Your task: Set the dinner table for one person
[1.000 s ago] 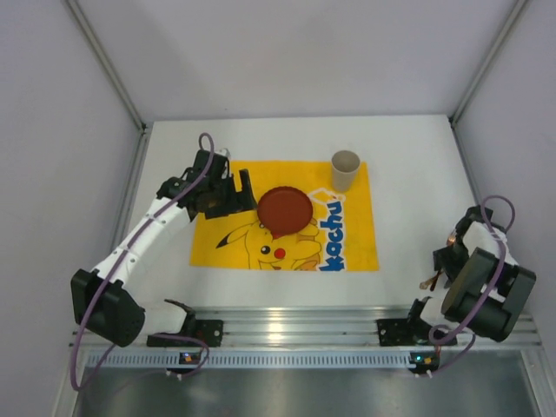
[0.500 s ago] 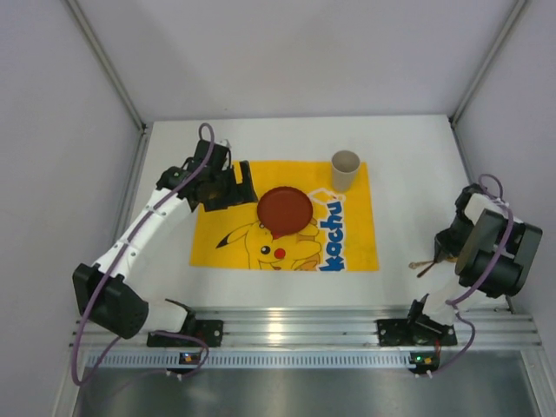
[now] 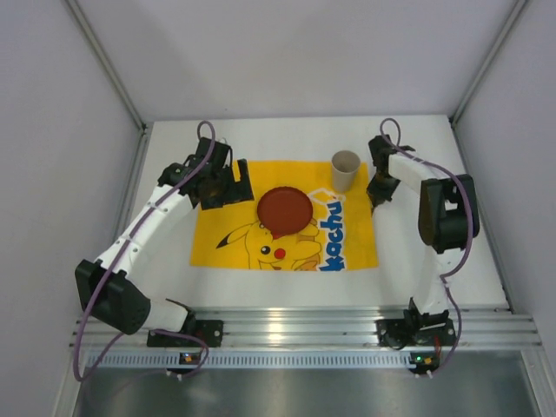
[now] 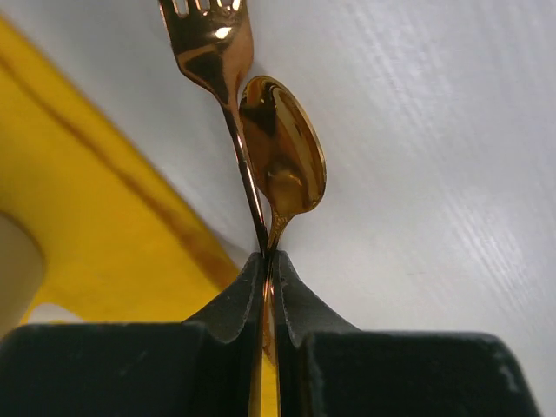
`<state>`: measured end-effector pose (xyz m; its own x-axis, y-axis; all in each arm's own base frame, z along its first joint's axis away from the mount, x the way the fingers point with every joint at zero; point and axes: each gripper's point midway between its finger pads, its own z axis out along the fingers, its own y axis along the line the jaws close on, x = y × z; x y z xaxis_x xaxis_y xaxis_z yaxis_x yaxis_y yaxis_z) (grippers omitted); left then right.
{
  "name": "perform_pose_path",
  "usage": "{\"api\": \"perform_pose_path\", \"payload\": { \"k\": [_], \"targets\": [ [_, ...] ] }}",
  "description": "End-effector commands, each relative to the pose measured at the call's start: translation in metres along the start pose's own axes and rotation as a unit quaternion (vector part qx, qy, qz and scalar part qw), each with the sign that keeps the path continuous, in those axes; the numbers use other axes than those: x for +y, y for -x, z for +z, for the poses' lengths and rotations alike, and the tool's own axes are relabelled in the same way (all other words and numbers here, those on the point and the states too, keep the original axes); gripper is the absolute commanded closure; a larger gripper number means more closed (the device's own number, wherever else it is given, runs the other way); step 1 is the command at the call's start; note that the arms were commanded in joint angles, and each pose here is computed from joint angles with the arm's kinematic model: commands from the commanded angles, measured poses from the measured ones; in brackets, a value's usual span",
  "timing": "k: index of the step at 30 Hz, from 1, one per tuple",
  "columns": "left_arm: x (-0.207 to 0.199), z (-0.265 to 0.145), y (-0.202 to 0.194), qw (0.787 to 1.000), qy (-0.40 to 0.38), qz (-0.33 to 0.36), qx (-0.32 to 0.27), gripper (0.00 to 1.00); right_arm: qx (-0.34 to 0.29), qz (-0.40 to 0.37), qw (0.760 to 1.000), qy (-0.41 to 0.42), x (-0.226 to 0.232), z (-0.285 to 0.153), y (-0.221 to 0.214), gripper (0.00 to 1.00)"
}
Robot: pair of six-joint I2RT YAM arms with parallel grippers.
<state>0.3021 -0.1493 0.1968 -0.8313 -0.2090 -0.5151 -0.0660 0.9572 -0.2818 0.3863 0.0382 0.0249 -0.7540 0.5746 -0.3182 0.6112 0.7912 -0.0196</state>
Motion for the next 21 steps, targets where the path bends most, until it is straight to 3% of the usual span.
{"api": "perform_pose_path", "payload": {
  "k": [1,7,11,18,21],
  "targets": [
    [-0.005,-0.007,0.017,1.000,0.001,-0.007,-0.029,0.05,-0.020,-0.005,1.000,0.011,0.022,-0.013,0.008,1.00],
    [-0.006,0.002,0.015,0.999,-0.004,-0.015,-0.029,0.05,-0.050,-0.022,0.999,-0.003,0.016,-0.040,0.027,1.00],
    [-0.010,0.009,0.014,0.999,-0.013,-0.021,-0.026,0.05,-0.081,-0.009,0.996,-0.036,-0.016,-0.054,0.048,1.00],
    [-0.021,0.018,0.016,0.999,-0.032,-0.022,-0.019,0.05,-0.082,0.037,0.993,-0.077,-0.091,-0.050,0.074,1.00],
    [-0.026,0.021,0.017,0.999,-0.041,-0.025,-0.015,0.05,-0.085,0.023,0.994,-0.069,-0.095,-0.054,0.075,1.00]
  ]
}}
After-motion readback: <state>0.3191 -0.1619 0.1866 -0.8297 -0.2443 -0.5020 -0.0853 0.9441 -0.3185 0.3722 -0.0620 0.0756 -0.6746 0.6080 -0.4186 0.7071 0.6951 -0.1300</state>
